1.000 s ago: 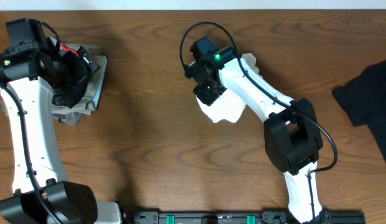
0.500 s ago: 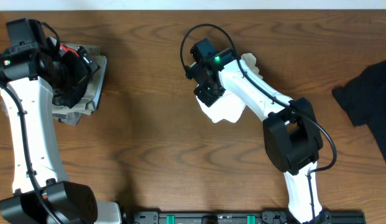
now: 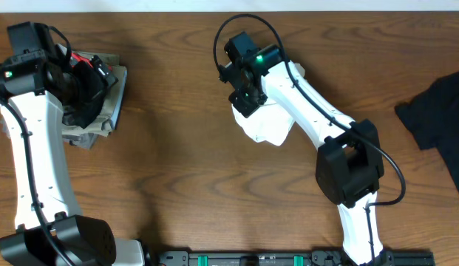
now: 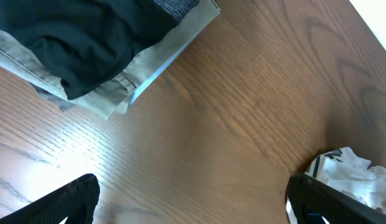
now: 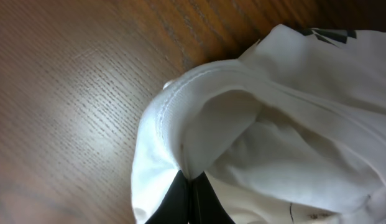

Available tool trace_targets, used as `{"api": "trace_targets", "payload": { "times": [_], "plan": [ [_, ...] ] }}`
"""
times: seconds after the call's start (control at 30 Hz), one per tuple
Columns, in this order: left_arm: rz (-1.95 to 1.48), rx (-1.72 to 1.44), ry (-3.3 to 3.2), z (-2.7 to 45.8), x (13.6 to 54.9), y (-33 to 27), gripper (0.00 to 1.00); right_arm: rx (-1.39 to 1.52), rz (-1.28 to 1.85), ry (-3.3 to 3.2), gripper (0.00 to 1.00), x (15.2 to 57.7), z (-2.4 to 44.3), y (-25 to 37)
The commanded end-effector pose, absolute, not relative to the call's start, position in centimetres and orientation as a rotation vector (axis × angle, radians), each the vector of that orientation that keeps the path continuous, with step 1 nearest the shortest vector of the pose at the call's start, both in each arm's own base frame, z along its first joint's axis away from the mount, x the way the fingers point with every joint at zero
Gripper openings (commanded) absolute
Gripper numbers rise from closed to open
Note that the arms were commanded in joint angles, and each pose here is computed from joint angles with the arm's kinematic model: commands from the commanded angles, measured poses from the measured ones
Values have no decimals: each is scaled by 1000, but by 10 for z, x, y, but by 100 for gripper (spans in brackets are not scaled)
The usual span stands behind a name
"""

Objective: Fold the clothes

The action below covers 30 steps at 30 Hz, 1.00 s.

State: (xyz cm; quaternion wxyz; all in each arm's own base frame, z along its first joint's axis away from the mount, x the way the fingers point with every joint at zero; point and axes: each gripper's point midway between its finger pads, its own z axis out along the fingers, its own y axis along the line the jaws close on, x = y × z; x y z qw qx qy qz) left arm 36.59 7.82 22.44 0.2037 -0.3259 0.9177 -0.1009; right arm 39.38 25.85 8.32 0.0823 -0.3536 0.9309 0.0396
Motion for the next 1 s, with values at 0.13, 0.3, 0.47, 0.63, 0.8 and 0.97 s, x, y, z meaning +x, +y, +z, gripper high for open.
{"api": "trace_targets", "payload": {
  "times": [0.13,0.3,0.47,0.63,0.8,0.97],
  "plan": [
    [-262,-899,2577,220,365,81,98,-969,-30,2814,1,395,99,240],
    [-262,-899,2577,220,365,81,98,-934,-135,2862,1,391,99,223],
    [-262,-899,2577,220,365,81,98,-842,-228,2921,1,386,99,205],
    [-262,-899,2577,220,365,81,98,-816,-271,2976,3,377,100,191],
    [-262,-899,2577,220,365,81,98,-757,-300,3049,2,370,101,174],
    [-262,-899,2577,220,365,81,98,-650,-374,3109,1,367,103,149]
  ]
}}
